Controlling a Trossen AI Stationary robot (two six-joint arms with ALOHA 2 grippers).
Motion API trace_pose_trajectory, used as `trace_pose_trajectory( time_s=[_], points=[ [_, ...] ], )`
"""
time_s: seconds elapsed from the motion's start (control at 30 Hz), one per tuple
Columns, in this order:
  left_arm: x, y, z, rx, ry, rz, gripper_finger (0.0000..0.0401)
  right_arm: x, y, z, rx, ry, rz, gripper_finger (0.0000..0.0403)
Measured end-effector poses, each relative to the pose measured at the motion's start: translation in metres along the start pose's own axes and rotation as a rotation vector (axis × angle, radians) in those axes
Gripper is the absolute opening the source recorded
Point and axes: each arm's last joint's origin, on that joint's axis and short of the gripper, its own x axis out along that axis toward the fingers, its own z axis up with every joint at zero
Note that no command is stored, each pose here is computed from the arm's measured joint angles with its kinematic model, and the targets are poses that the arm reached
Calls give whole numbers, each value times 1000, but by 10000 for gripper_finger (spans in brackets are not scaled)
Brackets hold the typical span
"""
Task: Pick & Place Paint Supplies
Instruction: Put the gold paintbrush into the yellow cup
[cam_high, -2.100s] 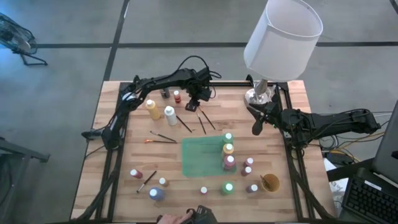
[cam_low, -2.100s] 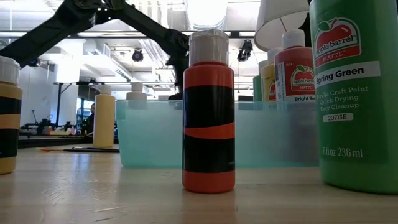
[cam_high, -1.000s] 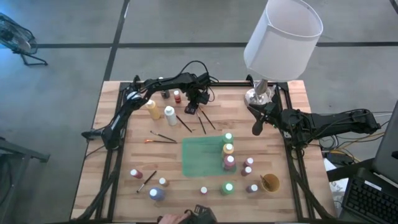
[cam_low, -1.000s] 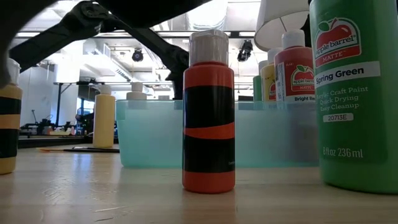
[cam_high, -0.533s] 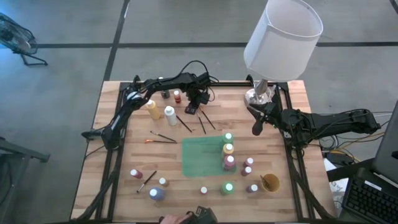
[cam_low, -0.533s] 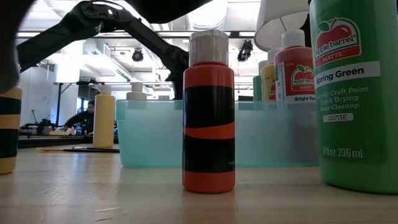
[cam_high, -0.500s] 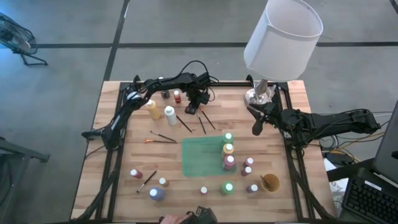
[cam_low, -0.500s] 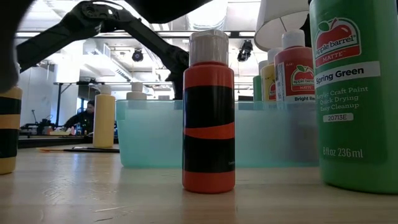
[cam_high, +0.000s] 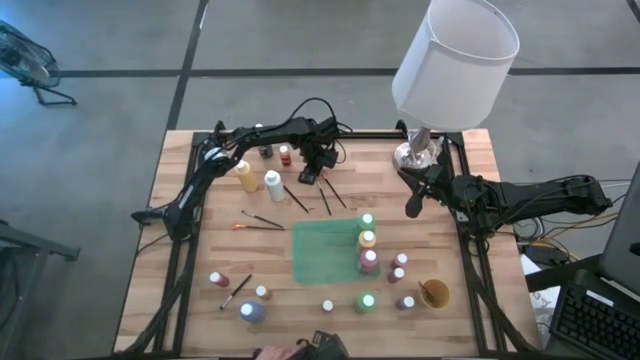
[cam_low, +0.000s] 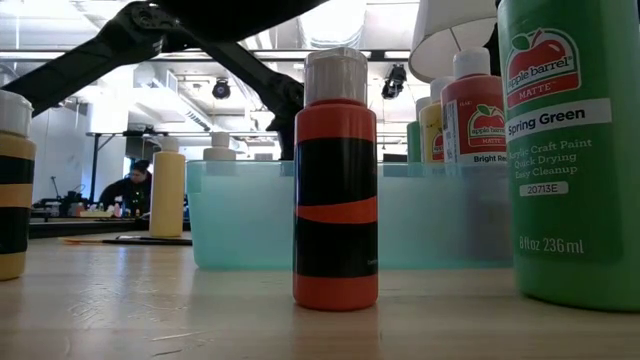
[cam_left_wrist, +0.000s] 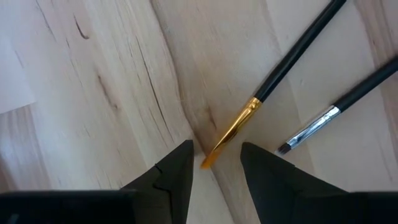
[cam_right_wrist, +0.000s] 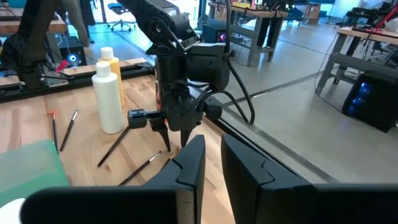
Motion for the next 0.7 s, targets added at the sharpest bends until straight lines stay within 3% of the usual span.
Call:
trace_pose_trajectory(
  time_s=[0.43, 0.7],
  points=[
    [0, 0, -1, -31, 23, 12, 142, 0, 0, 0, 0, 0, 0, 64],
    [0, -1, -2, -42, 32, 6, 83, 0, 0, 0, -1, 1, 0, 87]
  ],
)
